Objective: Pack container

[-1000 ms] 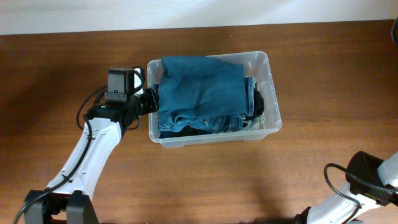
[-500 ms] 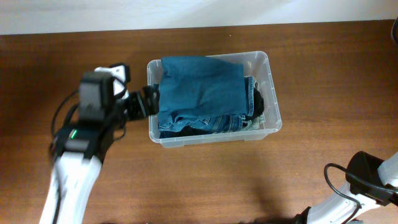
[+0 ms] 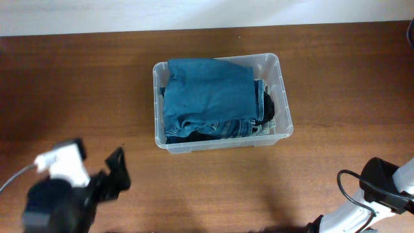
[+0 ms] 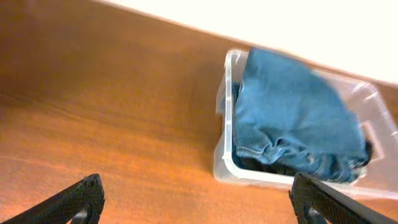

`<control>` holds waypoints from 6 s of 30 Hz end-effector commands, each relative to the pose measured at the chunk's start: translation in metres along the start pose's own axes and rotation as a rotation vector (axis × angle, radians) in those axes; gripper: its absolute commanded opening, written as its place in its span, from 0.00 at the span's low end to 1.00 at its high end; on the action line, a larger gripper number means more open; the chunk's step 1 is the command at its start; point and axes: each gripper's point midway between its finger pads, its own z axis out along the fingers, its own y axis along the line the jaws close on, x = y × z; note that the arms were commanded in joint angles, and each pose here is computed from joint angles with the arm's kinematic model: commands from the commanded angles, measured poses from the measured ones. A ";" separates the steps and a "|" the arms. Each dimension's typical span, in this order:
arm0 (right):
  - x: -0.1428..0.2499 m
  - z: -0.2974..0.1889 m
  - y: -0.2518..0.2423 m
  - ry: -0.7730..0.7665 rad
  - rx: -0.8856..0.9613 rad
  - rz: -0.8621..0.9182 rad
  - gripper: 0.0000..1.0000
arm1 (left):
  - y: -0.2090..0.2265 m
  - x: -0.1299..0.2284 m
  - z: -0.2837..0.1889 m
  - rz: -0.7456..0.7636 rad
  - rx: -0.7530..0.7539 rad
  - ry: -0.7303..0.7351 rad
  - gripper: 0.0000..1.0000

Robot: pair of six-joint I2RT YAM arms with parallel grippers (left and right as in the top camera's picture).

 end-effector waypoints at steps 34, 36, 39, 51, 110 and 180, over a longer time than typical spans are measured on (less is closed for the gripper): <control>0.001 -0.005 -0.003 -0.005 0.006 0.001 0.99 | 0.025 0.046 -0.015 -0.021 -0.028 -0.030 0.99; 0.001 -0.005 -0.003 -0.005 0.006 0.001 0.98 | 0.023 0.044 -0.002 -0.028 -0.006 -0.078 0.99; 0.001 -0.005 -0.003 -0.005 0.006 0.001 0.98 | 0.014 0.047 0.022 -0.038 0.063 -0.158 0.99; 0.001 -0.005 -0.003 -0.005 0.006 0.001 0.98 | 0.010 0.069 0.069 -0.048 0.154 -0.291 0.99; 0.001 -0.005 -0.003 -0.005 0.006 0.001 0.98 | 0.016 0.105 0.135 0.035 0.178 -0.431 0.99; 0.085 -0.326 -0.046 -0.706 -0.147 0.058 0.98 | 0.050 0.095 0.135 -0.011 0.043 -0.469 0.99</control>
